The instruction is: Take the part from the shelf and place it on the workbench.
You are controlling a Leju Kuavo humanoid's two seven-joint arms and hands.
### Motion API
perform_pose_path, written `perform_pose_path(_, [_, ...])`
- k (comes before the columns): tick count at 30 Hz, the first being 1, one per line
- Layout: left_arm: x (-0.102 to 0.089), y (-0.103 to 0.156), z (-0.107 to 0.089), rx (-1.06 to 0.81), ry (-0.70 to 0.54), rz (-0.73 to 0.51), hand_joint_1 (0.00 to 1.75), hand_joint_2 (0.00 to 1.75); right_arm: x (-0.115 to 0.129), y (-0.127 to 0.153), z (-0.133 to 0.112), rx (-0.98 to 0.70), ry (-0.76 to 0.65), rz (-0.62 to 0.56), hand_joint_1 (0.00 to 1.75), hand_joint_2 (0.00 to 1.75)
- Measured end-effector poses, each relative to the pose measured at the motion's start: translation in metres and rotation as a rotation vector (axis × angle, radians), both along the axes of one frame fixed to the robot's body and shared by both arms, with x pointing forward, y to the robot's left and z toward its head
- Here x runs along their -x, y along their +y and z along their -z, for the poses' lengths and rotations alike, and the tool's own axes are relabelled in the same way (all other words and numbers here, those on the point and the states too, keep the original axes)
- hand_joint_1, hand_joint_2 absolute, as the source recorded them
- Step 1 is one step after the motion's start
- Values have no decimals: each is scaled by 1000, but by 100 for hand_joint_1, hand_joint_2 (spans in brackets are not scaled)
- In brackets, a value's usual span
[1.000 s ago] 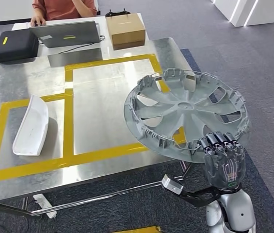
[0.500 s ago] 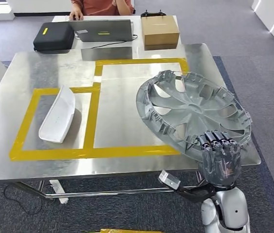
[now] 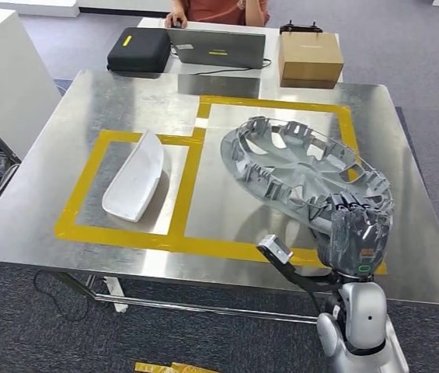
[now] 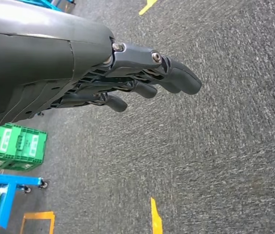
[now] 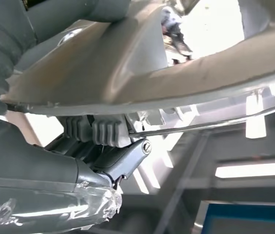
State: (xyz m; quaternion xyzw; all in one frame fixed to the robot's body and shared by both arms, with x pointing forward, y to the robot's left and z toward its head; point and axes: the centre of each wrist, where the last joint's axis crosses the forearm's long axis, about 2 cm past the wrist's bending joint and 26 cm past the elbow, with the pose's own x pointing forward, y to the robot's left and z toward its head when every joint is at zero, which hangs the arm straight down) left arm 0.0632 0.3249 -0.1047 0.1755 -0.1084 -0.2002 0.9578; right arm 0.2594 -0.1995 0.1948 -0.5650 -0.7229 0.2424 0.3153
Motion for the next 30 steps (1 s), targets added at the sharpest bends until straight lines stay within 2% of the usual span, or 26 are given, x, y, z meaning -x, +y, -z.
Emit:
perform_pose_path(5, [1,1,0,0,3,-3,0,175,7,33,3,32,61,-109,175,175])
perform_pose_path(10, [1,2,0,1,3,-17,0,175,11,38,18,53,172,-184,175,175])
perform_pose_path(30, [-4,3,-2,1,13,-53,0,175,-7,26,57,93,446,-117,175,175])
